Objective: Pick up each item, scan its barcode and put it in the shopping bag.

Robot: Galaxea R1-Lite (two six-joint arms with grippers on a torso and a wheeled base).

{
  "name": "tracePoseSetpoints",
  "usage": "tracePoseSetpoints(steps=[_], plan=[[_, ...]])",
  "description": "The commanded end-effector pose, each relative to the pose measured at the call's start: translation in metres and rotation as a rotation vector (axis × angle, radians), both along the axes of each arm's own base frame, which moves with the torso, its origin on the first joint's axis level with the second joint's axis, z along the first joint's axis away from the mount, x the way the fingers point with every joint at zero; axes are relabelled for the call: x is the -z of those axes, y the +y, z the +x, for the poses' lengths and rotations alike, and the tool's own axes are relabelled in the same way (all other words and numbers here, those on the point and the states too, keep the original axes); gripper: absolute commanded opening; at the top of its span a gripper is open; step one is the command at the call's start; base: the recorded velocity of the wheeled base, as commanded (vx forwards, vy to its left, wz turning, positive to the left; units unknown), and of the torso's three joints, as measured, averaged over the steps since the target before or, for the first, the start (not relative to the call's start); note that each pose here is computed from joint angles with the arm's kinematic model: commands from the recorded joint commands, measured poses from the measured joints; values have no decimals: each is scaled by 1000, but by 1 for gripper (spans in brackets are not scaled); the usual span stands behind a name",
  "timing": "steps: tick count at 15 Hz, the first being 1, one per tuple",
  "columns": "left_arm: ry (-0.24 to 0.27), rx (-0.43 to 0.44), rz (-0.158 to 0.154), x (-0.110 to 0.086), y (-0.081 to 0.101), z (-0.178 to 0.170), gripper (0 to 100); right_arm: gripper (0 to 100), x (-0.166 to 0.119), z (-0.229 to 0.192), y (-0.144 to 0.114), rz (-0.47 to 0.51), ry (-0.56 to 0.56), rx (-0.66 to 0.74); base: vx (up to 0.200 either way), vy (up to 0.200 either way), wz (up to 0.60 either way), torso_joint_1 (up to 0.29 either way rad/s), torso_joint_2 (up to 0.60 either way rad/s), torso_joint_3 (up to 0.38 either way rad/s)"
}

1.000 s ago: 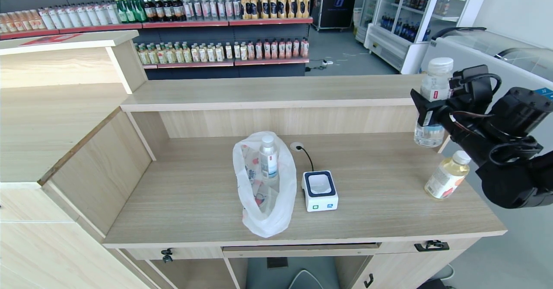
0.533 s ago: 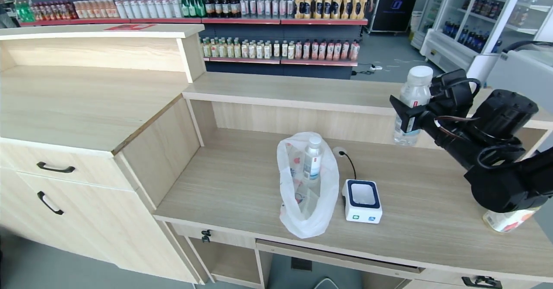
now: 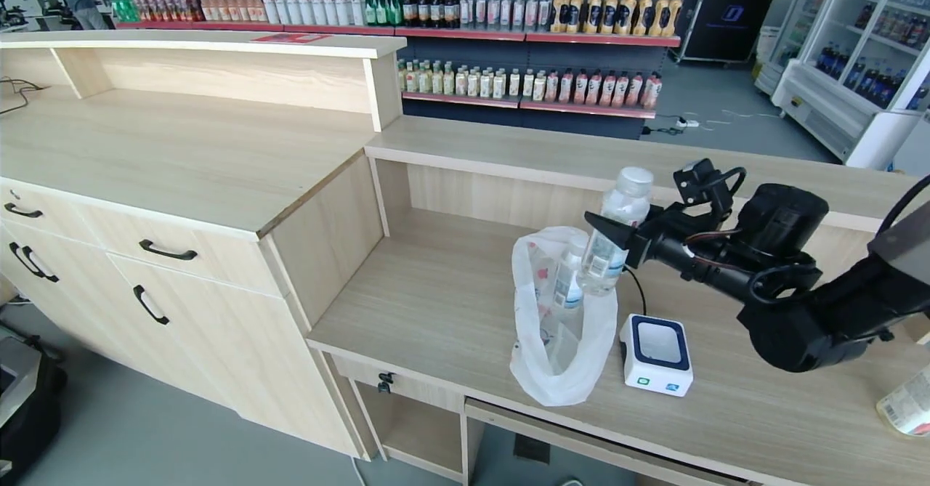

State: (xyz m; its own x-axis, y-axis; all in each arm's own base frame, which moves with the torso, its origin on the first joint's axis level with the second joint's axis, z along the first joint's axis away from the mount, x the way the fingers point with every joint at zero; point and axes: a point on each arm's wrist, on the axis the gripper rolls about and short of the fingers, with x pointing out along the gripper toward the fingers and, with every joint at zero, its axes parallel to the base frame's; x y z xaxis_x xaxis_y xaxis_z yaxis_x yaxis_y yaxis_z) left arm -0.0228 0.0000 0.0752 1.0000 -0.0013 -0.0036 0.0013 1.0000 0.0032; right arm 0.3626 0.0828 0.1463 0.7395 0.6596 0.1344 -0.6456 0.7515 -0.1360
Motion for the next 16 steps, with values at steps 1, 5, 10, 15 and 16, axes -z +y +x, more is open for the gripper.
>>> tracePoseSetpoints(steps=[1,5,10,15,16], plan=[[-1,-1,0,0,0,0,100,0,50,19,5,-17,102,-12,0,0,0,0,0,0],[-1,-1,0,0,0,0,100,0,97,38,20,-31,151,-39,0,0,0,0,0,0],[-1,-1,0,0,0,0,100,0,126,42,40,-34,147,-82,0,0,0,0,0,0],[-1,-1,0,0,0,0,100,0,150,40,43,-62,196,-89,0,0,0,0,0,0],[-1,-1,0,0,0,0,100,0,154,40,42,-64,205,-88,0,0,0,0,0,0]])
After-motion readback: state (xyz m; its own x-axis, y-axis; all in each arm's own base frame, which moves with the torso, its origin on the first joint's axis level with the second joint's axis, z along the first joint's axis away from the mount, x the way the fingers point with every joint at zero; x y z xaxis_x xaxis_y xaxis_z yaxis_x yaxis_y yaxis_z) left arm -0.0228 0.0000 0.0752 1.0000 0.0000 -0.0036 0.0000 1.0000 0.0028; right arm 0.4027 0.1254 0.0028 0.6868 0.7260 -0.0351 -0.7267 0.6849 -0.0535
